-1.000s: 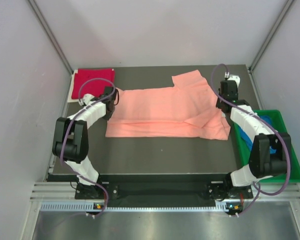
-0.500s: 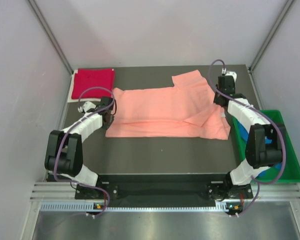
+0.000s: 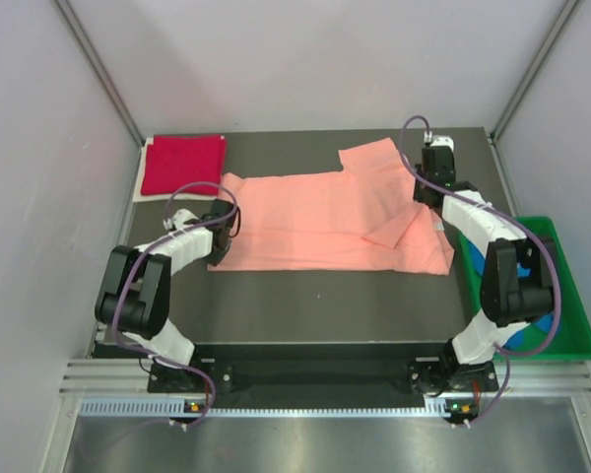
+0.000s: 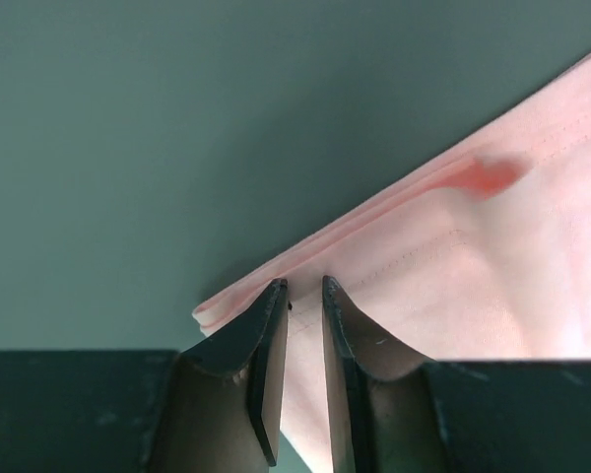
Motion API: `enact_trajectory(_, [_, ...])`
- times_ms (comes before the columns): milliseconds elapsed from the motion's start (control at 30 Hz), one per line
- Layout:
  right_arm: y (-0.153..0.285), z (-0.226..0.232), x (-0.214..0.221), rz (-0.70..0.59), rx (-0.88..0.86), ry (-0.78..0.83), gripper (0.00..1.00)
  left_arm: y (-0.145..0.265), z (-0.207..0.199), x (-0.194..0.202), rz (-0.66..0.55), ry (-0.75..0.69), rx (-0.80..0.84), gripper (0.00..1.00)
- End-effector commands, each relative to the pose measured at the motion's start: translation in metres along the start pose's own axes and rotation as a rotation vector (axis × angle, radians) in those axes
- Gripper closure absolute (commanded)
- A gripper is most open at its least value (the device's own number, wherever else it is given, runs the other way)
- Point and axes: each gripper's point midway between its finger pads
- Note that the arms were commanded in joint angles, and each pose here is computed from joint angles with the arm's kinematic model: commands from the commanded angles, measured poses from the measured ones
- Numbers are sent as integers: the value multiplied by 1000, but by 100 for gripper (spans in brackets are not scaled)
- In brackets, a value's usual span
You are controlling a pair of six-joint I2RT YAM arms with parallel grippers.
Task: Fold and stack the t-shirts
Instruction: Fold the tshirt
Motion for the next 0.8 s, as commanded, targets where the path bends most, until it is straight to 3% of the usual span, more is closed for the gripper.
enact_trajectory(0, [2,16,-45,-135,-28,46,100,-11,23,-3,-51,-36,-95,74])
enact_trajectory(267, [-15,38,-42,-121,-32,140,100,-16,33,0,-65,-74,-139,74])
enact_trajectory(767, [-39,22,-48,-108,84,263,100,-20,57,-7,-127,-115,-219,73])
Point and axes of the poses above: each gripper's point midway between its finger pads, its own y axis back along the fingers, its own z axis along the line the jaws close on, x = y × z, and after that the axes turned 9 degrees about y, right-handed
